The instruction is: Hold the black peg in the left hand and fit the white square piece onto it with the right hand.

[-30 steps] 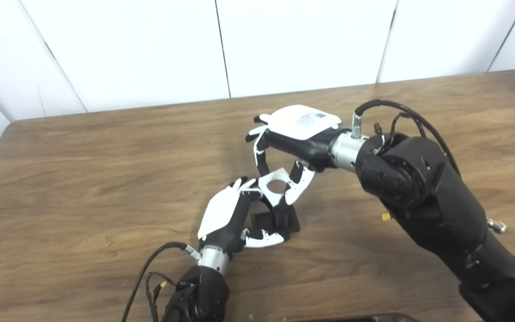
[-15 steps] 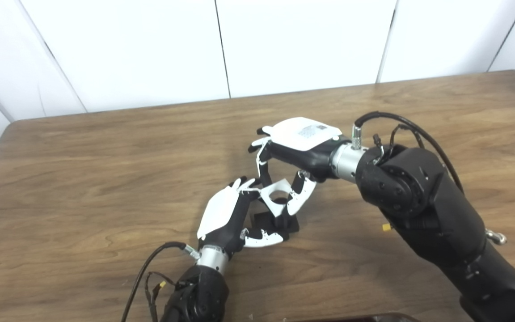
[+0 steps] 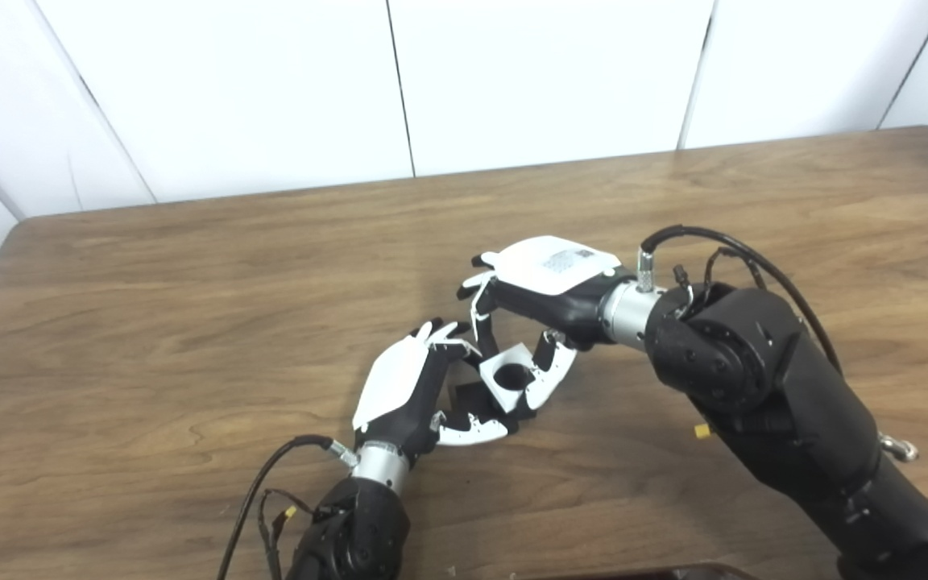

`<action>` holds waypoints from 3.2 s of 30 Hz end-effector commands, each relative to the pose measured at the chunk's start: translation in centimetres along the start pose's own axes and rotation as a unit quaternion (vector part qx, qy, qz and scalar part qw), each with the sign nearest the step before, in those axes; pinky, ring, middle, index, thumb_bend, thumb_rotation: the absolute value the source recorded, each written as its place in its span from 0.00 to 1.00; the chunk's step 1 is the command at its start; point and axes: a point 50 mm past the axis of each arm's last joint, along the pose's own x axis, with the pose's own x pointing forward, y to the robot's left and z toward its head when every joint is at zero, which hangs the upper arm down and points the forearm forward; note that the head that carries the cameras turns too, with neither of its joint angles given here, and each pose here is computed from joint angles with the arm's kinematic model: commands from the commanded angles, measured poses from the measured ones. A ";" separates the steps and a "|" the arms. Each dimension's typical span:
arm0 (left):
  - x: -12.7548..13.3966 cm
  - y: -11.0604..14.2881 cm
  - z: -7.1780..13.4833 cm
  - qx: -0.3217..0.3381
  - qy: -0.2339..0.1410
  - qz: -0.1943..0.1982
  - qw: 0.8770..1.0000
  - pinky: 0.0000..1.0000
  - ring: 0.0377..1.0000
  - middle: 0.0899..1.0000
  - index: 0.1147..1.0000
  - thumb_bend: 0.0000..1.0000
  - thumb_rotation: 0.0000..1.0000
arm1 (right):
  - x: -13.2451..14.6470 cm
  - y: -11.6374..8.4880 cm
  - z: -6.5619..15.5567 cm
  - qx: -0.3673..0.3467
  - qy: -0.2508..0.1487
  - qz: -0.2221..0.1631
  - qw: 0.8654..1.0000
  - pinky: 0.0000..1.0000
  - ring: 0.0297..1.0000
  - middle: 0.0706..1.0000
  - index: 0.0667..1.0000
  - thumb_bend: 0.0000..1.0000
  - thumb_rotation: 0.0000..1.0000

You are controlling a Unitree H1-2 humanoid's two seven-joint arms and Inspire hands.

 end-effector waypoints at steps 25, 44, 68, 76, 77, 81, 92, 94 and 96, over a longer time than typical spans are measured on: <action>-0.4 0.2 -1.1 0.013 0.027 0.000 1.000 1.00 1.00 0.91 0.42 0.51 0.08 | 1.0 -1.6 0.9 -0.006 -0.015 -0.054 0.998 0.97 1.00 0.87 0.45 0.52 0.14; -0.5 0.2 -1.0 0.011 0.026 0.000 1.000 1.00 1.00 0.91 0.42 0.51 0.08 | 1.4 -1.7 -0.4 -0.012 0.006 -0.050 0.999 0.98 1.00 0.88 0.45 0.53 0.14; -0.2 0.5 -1.2 0.012 0.029 0.000 1.000 1.00 1.00 0.91 0.42 0.51 0.08 | 1.4 -1.0 -1.0 -0.009 0.010 -0.033 0.999 0.98 1.00 0.87 0.45 0.53 0.14; 0.0 0.4 -1.2 0.014 0.032 -0.001 0.999 1.00 1.00 0.91 0.42 0.51 0.08 | 1.4 -0.6 -0.9 -0.006 0.009 -0.030 0.999 0.93 1.00 0.87 0.45 0.53 0.14; 0.0 0.4 -1.2 0.015 0.032 -0.002 0.999 1.00 1.00 0.91 0.42 0.51 0.08 | 1.3 -0.6 -0.9 -0.005 0.009 -0.029 1.000 0.93 1.00 0.87 0.45 0.53 0.14; 0.1 0.4 -1.2 0.018 0.033 -0.002 0.999 1.00 1.00 0.91 0.42 0.51 0.08 | 1.3 -0.7 -0.8 -0.004 0.007 -0.027 1.000 0.92 1.00 0.88 0.45 0.53 0.14; 0.4 0.3 -1.3 0.018 0.039 -0.001 0.999 1.00 1.00 0.91 0.42 0.51 0.08 | 0.9 -0.9 -0.5 -0.004 -0.002 -0.020 1.000 0.94 1.00 0.87 0.45 0.53 0.14; 0.5 0.3 -1.4 0.018 0.040 -0.002 0.999 1.00 1.00 0.91 0.42 0.51 0.08 | 0.9 -0.9 -0.5 -0.002 -0.001 -0.019 1.000 0.94 1.00 0.87 0.45 0.53 0.14; 0.6 0.3 -1.4 0.017 0.041 -0.001 0.999 1.00 1.00 0.91 0.42 0.51 0.08 | 0.8 -1.0 -0.4 -0.001 -0.002 -0.018 1.000 0.95 1.00 0.88 0.45 0.53 0.14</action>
